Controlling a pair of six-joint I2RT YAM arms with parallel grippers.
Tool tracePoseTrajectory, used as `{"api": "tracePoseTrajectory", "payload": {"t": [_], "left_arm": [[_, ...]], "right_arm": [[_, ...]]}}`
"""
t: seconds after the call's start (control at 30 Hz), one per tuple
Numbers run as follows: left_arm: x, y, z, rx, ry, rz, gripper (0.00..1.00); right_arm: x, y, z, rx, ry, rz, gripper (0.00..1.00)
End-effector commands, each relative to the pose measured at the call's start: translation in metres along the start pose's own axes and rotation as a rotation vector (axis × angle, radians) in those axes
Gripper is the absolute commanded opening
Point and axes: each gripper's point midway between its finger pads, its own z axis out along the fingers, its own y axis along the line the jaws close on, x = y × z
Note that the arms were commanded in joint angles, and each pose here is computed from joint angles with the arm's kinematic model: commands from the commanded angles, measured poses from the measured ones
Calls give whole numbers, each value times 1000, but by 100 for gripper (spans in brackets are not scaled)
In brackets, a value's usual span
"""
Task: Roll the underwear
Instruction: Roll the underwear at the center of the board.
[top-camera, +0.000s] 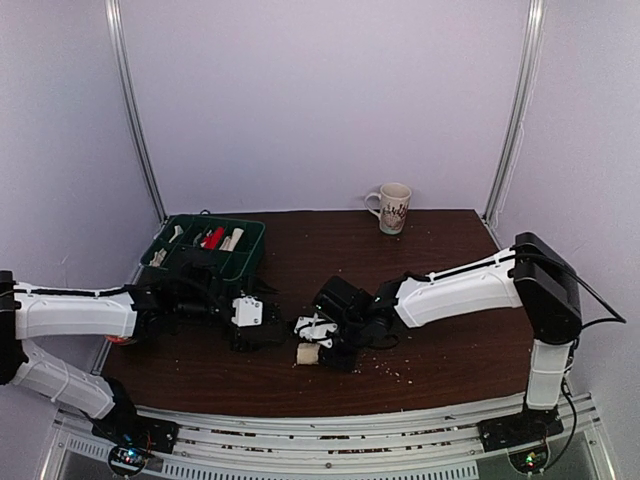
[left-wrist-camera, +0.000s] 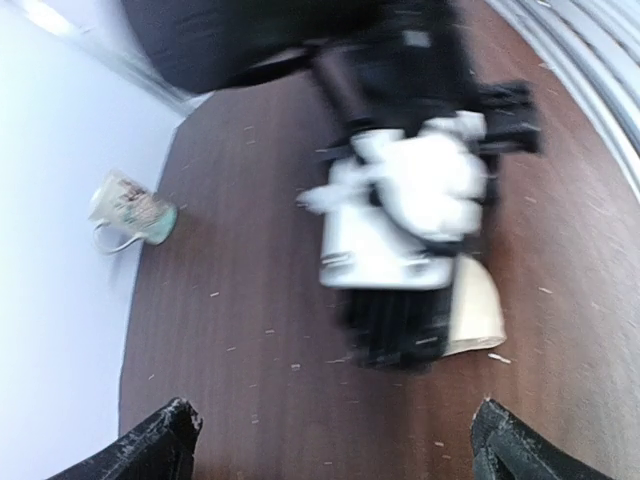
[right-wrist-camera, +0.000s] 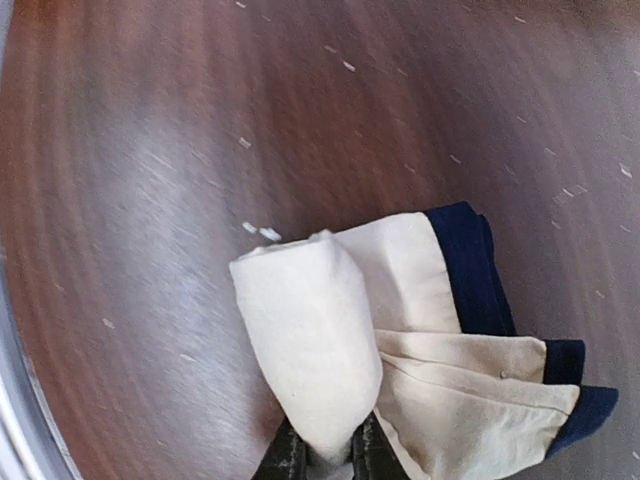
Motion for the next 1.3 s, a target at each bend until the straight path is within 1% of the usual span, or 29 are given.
{"api": "tracePoseTrajectory", "payload": {"t": [0.0, 0.13, 0.23, 0.47, 0.53, 0.67, 0.73, 0.77, 0.87, 0.93, 1.1, 1.2, 1.27], "left_arm": [[-1, -25, 6, 54, -82, 161, 98], [21, -44, 23, 98, -13, 217, 98], [28, -58, 34, 118, 28, 261, 98], [13, -84, 39, 105, -3, 350, 97], [10, -92, 42, 122, 1, 362, 92], [7, -104, 47, 129, 17, 393, 85], [8, -101, 54, 95, 49, 389, 79], [10, -100, 58, 92, 69, 388, 74], [20, -92, 67, 49, 126, 380, 68], [25, -87, 70, 8, 151, 377, 62], [33, -78, 75, -54, 186, 373, 56], [39, -78, 77, -60, 215, 381, 49], [44, -75, 76, -78, 236, 377, 48]], "right_arm": [[39, 44, 17, -276, 190, 98, 3], [37, 37, 27, -312, 189, 153, 2], [40, 26, 35, -332, 192, 203, 2], [46, 12, 52, -349, 219, 244, 1], [45, 6, 55, -335, 216, 254, 1], [44, -6, 59, -323, 204, 284, 1], [44, -8, 59, -321, 202, 289, 1], [45, -8, 60, -321, 204, 290, 1], [46, -9, 59, -314, 204, 290, 1], [48, -9, 58, -312, 207, 291, 1], [49, -10, 56, -302, 202, 288, 1], [50, -12, 54, -292, 203, 288, 1], [52, -12, 53, -289, 203, 290, 1]]}}
